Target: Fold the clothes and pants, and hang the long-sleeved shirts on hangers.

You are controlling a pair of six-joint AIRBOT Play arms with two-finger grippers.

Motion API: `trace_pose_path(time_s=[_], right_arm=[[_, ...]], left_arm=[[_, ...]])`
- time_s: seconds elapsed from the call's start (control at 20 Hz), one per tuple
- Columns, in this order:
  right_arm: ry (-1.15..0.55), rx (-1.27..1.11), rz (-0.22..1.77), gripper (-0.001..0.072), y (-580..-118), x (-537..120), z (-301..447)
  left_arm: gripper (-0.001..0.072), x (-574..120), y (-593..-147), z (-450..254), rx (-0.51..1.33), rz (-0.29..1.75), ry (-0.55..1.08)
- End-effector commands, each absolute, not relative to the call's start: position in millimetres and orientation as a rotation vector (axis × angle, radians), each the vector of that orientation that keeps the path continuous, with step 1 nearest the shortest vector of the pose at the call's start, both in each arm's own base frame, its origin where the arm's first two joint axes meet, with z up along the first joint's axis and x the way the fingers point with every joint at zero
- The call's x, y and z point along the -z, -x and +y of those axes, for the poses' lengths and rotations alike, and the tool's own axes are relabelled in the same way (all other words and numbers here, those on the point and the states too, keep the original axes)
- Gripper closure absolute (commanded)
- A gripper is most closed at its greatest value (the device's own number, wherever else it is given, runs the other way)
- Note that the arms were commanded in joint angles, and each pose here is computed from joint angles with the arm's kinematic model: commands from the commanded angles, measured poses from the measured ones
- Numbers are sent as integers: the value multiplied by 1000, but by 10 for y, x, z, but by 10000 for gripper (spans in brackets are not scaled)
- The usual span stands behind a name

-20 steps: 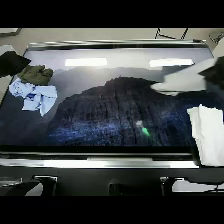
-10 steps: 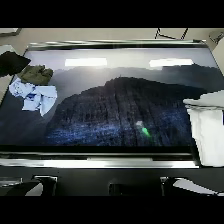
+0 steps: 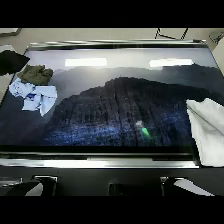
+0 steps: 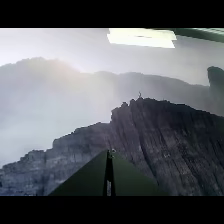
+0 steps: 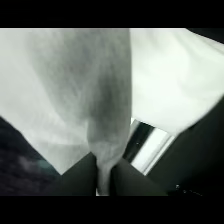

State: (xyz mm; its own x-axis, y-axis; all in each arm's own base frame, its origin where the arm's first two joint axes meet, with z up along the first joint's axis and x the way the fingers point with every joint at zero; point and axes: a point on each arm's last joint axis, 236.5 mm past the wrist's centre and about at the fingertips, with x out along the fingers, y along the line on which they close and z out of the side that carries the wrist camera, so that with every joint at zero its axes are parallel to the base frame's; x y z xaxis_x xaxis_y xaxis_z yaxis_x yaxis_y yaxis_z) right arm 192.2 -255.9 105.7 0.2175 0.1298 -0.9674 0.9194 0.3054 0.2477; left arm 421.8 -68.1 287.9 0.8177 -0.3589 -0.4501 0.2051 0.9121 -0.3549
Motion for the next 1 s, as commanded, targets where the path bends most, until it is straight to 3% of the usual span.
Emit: trace_pose_path(time_s=[0.0, 0.15, 0.2, 0.25, 0.3, 0.35, 0.5, 0.65, 0.75, 0.85, 0.9, 0.95], right_arm=[[-1053, 949, 1406, 674, -1318, -429, -2599], [-1077, 943, 1462, 671, -1217, 37, -2449], [-1088, 949, 1474, 615, -1188, 151, -2405], [-1082, 951, 1465, 404, -1193, 212, -2416], [-1057, 949, 1438, 109, -1231, 216, -2485], [-1025, 931, 1410, 5, -1292, 160, -2564], [-906, 867, 1067, 10, -1962, -530, -3125], [-656, 681, 554, 14, -3171, -2049, -3400], [-493, 512, 409, 16, -3897, -2742, -2879], [-437, 308, 479, 17, -4421, -2696, -1971], [-422, 224, 603, 21, -4538, -2413, -1520], [-406, 146, 766, 38, -4549, -2021, -1101]], left_arm=[[683, -2882, -4217, -682, 306, 534, 299], [683, -2883, -4218, -680, 305, 533, 299], [683, -2882, -4217, -682, 306, 534, 299], [683, -2883, -4217, -682, 305, 533, 299], [683, -2879, -4222, -679, 305, 534, 300], [684, -2875, -4230, -678, 304, 534, 301], [685, -3104, -4292, -771, 338, 454, 376], [687, -3407, -4544, -715, 274, 319, 269], [688, -3032, -4801, -556, 141, 430, 181], [685, -2252, -4908, -425, 32, 669, 92], [655, -1839, -4854, -427, 18, 816, 88], [408, -1396, -4695, -473, 21, 999, 94]])
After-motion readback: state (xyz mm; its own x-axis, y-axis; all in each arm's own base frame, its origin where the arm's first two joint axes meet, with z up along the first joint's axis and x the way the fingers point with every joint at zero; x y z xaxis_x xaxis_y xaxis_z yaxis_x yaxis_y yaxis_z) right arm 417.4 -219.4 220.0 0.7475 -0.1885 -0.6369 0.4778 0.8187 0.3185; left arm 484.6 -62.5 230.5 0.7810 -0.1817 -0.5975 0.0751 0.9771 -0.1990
